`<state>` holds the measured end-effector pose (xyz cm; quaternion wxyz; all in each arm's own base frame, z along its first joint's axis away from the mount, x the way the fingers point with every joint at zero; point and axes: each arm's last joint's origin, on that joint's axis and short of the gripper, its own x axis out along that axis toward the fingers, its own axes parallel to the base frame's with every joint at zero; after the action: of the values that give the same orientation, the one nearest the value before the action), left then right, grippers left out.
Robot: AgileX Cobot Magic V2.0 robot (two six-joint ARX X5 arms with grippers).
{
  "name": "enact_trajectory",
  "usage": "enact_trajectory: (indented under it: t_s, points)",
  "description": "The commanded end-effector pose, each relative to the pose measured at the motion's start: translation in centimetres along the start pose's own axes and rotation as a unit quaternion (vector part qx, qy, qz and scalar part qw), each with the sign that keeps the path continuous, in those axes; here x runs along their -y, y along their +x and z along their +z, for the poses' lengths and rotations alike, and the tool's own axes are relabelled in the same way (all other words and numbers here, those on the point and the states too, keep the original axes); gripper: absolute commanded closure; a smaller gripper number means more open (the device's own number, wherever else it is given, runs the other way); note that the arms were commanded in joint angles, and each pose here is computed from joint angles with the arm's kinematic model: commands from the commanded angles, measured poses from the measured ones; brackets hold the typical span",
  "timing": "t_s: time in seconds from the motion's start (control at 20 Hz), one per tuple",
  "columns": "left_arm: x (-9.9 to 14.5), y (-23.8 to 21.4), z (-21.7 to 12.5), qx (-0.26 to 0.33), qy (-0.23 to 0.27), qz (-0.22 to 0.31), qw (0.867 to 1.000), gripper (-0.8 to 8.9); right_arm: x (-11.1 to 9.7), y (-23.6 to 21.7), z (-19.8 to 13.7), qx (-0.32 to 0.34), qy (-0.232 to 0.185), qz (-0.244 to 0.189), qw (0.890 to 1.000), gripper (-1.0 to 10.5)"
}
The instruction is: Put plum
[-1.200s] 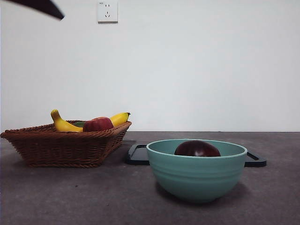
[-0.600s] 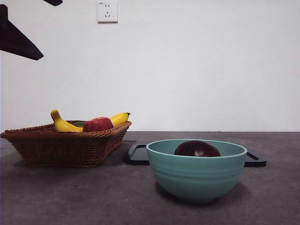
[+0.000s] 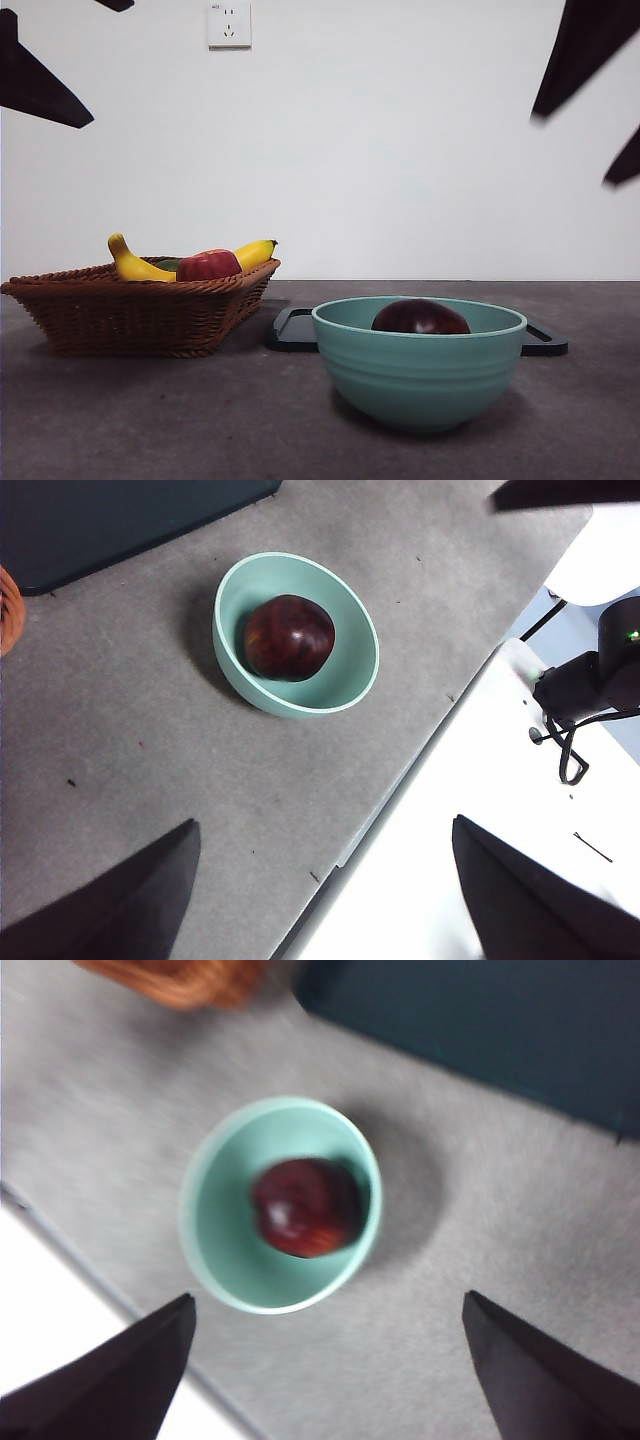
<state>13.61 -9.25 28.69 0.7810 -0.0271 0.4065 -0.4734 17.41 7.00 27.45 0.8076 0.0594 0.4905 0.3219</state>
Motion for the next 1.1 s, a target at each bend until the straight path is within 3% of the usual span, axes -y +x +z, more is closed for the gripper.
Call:
enact_trajectory:
  t_s: [0.05,0.6,0.75,1.1]
  points:
    - [0.2,0.0,0.3,0.005,0.004,-0.004,1.000,4.10,0.1,2.2,0.4,-0.014,0.005,-0.008,1.000,6.0]
    - [0.2,-0.1,0.3,0.005,0.005,-0.004,1.000,4.10,-0.3,9.7,1.2,-0.050,-0.027,-0.070,0.996,7.4]
    - [0.2,0.0,0.3,0.005,0.005,-0.004,1.000,4.10,0.0,11.3,1.2,-0.065,-0.028,-0.072,0.995,7.5]
    - [0.2,-0.1,0.3,0.004,0.005,-0.004,1.000,4.10,0.3,12.3,1.2,-0.074,-0.026,-0.068,0.995,9.4]
